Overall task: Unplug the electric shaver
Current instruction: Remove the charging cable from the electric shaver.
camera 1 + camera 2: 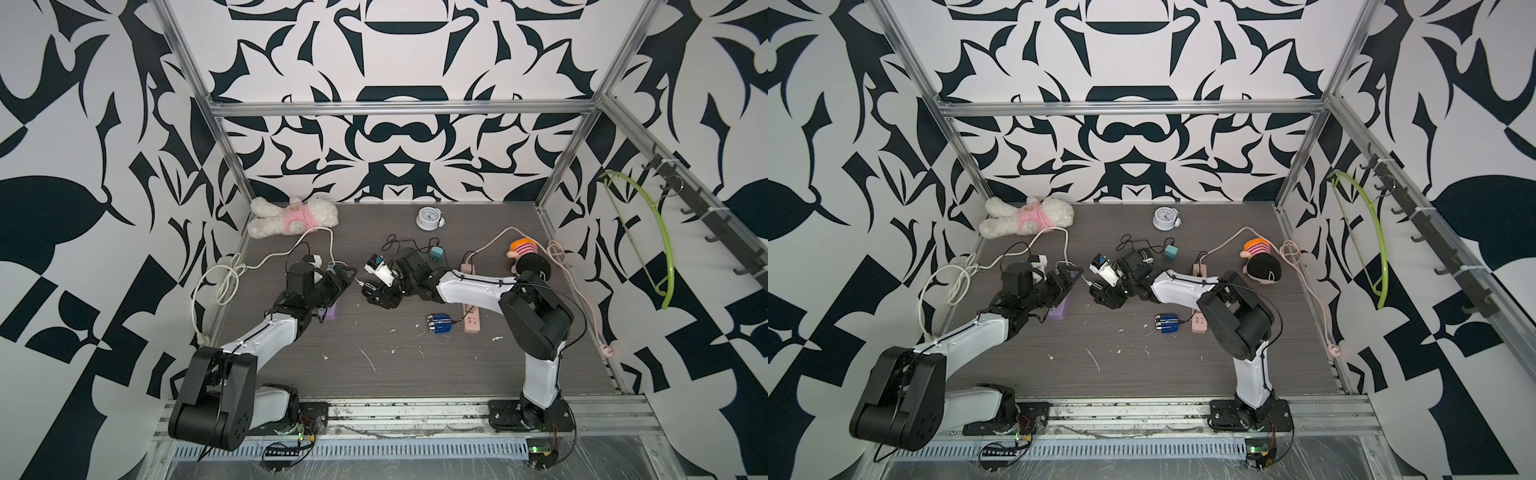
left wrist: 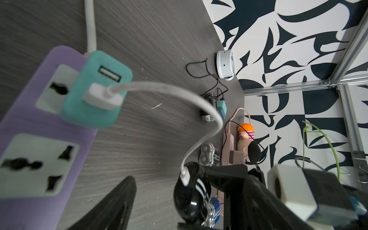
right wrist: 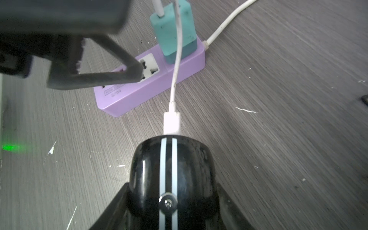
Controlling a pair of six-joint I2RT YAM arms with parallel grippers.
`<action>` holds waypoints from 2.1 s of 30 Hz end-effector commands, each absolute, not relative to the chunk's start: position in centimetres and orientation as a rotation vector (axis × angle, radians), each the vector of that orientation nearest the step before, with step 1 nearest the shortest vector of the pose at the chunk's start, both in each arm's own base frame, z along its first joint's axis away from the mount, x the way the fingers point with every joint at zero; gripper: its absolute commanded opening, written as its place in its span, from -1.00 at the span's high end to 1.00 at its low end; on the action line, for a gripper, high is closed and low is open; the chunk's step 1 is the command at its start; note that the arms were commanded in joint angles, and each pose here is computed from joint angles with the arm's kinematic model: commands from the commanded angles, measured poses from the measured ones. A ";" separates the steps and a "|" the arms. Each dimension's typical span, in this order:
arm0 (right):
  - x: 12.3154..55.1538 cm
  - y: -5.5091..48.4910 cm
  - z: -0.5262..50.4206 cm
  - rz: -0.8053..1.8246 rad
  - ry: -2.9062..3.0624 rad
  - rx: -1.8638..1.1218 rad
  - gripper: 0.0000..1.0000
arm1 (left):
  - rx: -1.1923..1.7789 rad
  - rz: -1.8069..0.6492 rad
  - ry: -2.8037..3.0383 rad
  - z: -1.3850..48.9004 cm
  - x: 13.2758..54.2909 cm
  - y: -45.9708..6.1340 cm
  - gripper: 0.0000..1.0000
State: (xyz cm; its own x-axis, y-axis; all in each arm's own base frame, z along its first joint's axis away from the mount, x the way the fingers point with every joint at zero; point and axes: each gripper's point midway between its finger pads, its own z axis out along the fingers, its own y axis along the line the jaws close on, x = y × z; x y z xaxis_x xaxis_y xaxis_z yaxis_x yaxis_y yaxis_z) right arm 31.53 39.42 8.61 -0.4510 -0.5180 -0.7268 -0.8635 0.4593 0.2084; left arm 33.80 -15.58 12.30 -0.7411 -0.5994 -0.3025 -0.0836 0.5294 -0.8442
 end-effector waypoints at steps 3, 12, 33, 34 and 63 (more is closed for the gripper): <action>31.7 40.4 14.0 0.846 1.970 -1.097 0.98 | -0.493 -1.230 2.157 13.6 35.1 -17.2 -0.74; 31.5 40.4 14.4 0.856 1.960 -1.093 1.00 | -0.474 -1.300 2.126 14.2 36.2 -18.4 -0.49; 31.5 40.5 14.9 0.874 1.947 -1.084 1.00 | -0.442 -1.329 2.116 14.8 36.5 -19.3 0.04; 31.3 40.6 14.9 0.881 1.944 -1.088 1.00 | -0.440 -1.332 2.114 14.9 36.5 -19.3 0.05; 31.1 39.4 15.4 0.828 1.939 -1.084 1.00 | -0.419 -1.356 2.080 15.4 36.5 -19.5 0.96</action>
